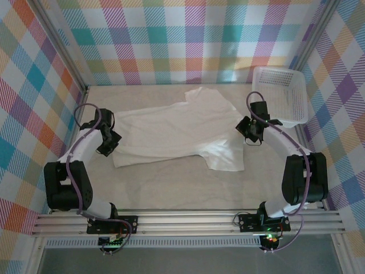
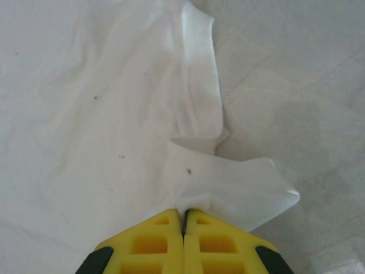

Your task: Fold the inside-out t-shirt

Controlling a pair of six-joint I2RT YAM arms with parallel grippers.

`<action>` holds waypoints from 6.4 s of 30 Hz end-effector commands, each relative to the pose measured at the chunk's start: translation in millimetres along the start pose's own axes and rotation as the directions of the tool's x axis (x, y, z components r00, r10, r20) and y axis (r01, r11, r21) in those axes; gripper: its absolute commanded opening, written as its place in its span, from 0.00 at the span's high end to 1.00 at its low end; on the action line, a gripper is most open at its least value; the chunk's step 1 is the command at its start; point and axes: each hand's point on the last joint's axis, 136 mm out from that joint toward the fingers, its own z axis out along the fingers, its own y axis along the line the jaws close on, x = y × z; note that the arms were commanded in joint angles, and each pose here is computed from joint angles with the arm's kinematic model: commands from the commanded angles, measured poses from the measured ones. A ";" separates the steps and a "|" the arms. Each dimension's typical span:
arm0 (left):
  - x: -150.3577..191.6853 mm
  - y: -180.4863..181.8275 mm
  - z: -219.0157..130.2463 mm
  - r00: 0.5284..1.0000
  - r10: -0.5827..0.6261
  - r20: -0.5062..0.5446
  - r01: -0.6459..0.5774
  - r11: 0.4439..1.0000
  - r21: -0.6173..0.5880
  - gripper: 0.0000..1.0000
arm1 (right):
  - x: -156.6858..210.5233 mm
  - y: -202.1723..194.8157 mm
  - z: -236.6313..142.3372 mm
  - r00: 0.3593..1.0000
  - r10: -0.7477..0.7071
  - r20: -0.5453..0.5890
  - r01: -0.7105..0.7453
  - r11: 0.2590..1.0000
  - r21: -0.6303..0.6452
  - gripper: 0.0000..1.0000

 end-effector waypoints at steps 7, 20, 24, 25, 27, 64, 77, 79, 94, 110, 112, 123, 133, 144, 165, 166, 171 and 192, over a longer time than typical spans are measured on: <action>-10.6 -5.2 31.8 1.000 -0.009 -0.014 0.008 0.999 -0.048 0.66 | -17.0 6.9 45.0 0.996 -0.054 -0.065 0.056 0.998 0.028 0.67; 30.5 -16.0 -26.8 0.988 0.151 0.021 -0.152 0.985 0.085 0.58 | 63.9 -72.3 11.2 0.986 -0.037 -0.164 0.057 0.992 0.114 0.48; 35.5 -16.0 -32.1 0.975 0.215 0.052 -0.219 0.971 0.098 0.57 | 102.6 -84.4 21.5 0.955 -0.039 -0.294 0.071 0.993 0.098 0.47; 35.0 -16.9 -33.5 0.972 0.225 0.060 -0.231 0.967 0.105 0.57 | 105.7 -83.6 23.8 0.950 -0.051 -0.307 0.082 0.993 0.086 0.47; 33.5 -21.6 -37.2 0.968 0.239 0.077 -0.247 0.960 0.131 0.57 | 110.1 -76.1 29.1 0.937 -0.067 -0.343 0.089 0.995 0.047 0.54; 45.9 -104.2 80.4 0.935 0.294 -0.199 -0.296 0.955 0.023 1.00 | 16.5 -0.3 84.5 0.961 -0.105 -0.255 0.127 0.989 0.071 0.90; 96.3 28.9 59.3 0.930 0.169 -0.327 -0.207 0.975 -0.086 1.00 | 129.3 -80.7 22.7 0.903 0.033 -0.429 0.035 0.988 0.150 0.87; 111.2 42.2 50.6 0.926 0.180 -0.332 -0.216 0.974 -0.075 1.00 | 153.7 -96.1 12.7 0.886 0.063 -0.459 0.024 0.983 0.181 0.84; 22.5 -85.6 -64.2 0.901 0.405 0.153 -0.433 0.828 0.357 0.54 | -7.5 42.4 25.1 0.802 -0.585 -0.120 0.593 0.803 0.053 0.59; 8.8 -69.5 -58.6 0.893 0.422 0.154 -0.449 0.848 0.281 0.35 | 12.4 64.3 134.5 0.712 -0.623 -0.324 0.658 0.753 -0.004 0.49; 6.9 -71.8 -54.1 0.902 0.407 0.141 -0.431 0.849 0.304 0.30 | 13.0 67.8 136.4 0.698 -0.637 -0.327 0.673 0.739 -0.004 0.53; -37.3 -67.1 -26.6 0.967 0.250 0.051 -0.252 0.906 0.341 0.13 | -10.6 82.9 122.0 0.669 -0.689 -0.280 0.723 0.691 0.027 0.44; -33.8 -65.6 -29.9 0.976 0.203 0.077 -0.217 0.898 0.384 0.11 | 12.3 69.7 139.3 0.674 -0.655 -0.341 0.694 0.720 -0.011 0.46; -37.8 -60.9 -23.8 0.981 0.191 0.041 -0.191 0.899 0.394 0.11 | 15.7 79.3 134.5 0.681 -0.634 -0.367 0.666 0.744 -0.050 0.94; -72.9 -24.3 83.9 0.957 0.273 -0.103 -0.275 0.962 -0.005 0.41 | 5.5 115.1 85.4 0.785 -0.592 -0.179 0.563 0.804 -0.190 1.00; -70.0 -25.6 88.2 0.955 0.271 -0.117 -0.272 0.962 0.004 0.41 | 5.2 114.2 86.0 0.785 -0.593 -0.180 0.564 0.804 -0.190 1.00; -62.9 -35.0 98.1 0.956 0.253 -0.151 -0.247 0.967 0.056 0.59 | 5.2 111.7 88.1 0.784 -0.591 -0.189 0.564 0.806 -0.181 1.00; -101.0 -24.2 58.5 0.971 0.213 -0.109 -0.223 0.971 -0.091 1.00 | -24.3 88.0 63.2 0.880 -0.447 -0.161 0.428 0.892 -0.143 1.00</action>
